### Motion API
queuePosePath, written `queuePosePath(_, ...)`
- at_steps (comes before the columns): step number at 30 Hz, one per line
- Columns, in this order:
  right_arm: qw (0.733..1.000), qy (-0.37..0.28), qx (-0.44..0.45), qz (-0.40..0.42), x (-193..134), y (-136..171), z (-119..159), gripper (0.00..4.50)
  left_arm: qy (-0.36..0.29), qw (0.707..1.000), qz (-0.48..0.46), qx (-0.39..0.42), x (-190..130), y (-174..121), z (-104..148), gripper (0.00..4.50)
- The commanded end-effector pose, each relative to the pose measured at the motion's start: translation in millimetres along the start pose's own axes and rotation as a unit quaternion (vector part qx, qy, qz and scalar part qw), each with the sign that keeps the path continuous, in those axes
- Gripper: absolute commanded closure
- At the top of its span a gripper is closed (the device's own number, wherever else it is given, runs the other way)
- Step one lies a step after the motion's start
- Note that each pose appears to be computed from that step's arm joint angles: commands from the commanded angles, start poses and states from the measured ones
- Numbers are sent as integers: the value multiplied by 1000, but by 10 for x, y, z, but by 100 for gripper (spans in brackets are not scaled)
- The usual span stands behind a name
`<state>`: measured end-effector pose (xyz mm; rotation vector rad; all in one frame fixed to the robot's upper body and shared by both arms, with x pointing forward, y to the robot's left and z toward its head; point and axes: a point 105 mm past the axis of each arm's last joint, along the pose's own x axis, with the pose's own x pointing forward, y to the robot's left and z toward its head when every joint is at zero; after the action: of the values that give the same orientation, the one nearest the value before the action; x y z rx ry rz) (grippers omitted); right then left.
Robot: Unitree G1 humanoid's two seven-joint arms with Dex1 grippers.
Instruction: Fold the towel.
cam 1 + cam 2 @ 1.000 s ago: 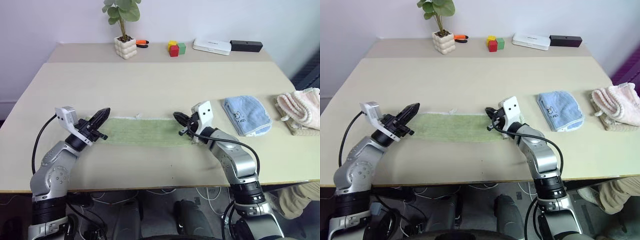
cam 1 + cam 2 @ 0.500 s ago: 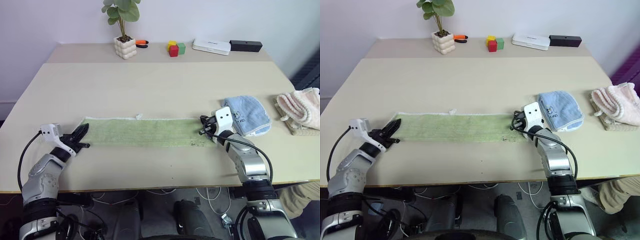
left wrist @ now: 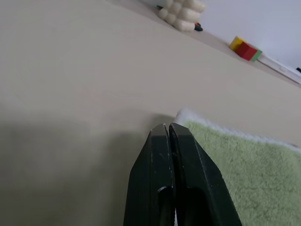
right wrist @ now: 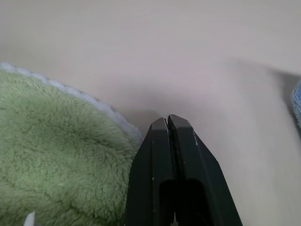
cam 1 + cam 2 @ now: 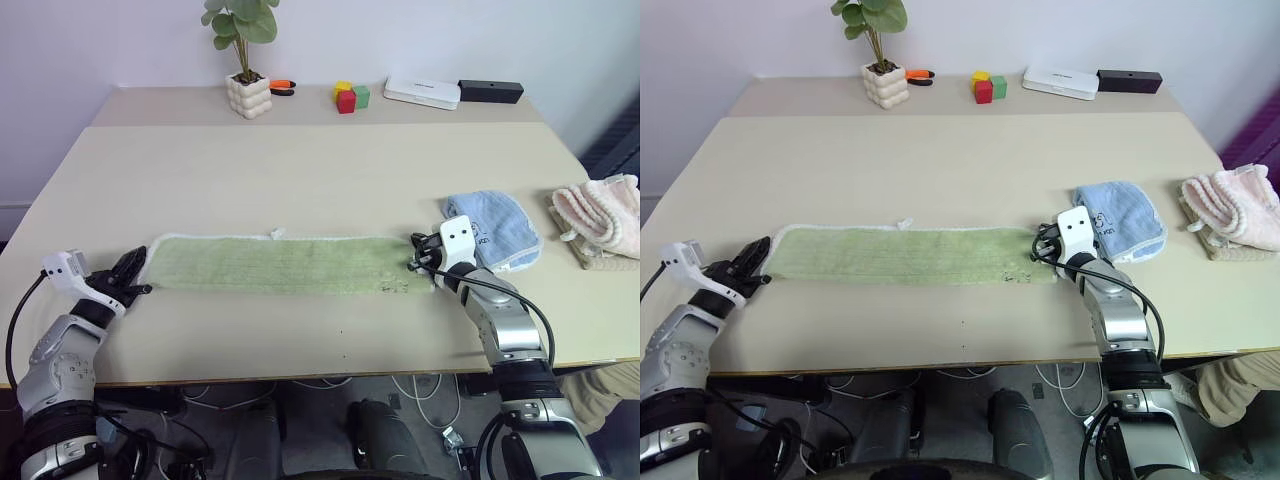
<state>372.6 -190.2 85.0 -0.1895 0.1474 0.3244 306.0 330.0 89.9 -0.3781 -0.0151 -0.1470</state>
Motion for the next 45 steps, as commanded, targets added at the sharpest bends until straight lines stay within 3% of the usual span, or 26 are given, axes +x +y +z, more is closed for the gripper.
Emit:
queuePosePath(1,997,-72,11,20,-1,-16,457,450,-32,999,-29,29,-23,-85,233,446)
queuePosePath(2,996,-81,6,22,-8,-34,545,450,-37,998,-43,18,-6,-150,270,446)
queuePosePath(5,992,-113,12,56,-74,-54,817,365,-45,992,-120,20,21,-423,418,360)
queuePosePath(8,988,-126,24,80,-170,-69,985,213,-36,981,-187,37,25,-690,538,206)
queuePosePath(12,987,-103,62,105,-323,-50,930,11,-10,968,-245,57,9,-867,599,5)
queuePosePath(17,986,-88,107,94,-500,-102,872,4,3,957,-282,68,42,-924,600,2)
queuePosePath(21,974,-74,202,73,-611,-90,781,4,10,953,-296,67,143,-941,521,2)
queuePosePath(26,921,-80,373,74,-812,191,664,4,6,931,-358,74,221,-1100,472,2)
queuePosePath(31,870,-60,489,7,-1023,163,444,4,26,902,-427,59,227,-1250,437,2)
queuePosePath(37,836,6,549,-11,-1266,378,246,4,106,862,-494,48,88,-1303,335,2)
queuePosePath(41,810,16,586,-13,-1289,466,240,4,161,843,-511,43,-2,-1262,296,2)
queuePosePath(45,784,23,620,-10,-1246,528,235,4,177,836,-515,71,-46,-1202,338,2)
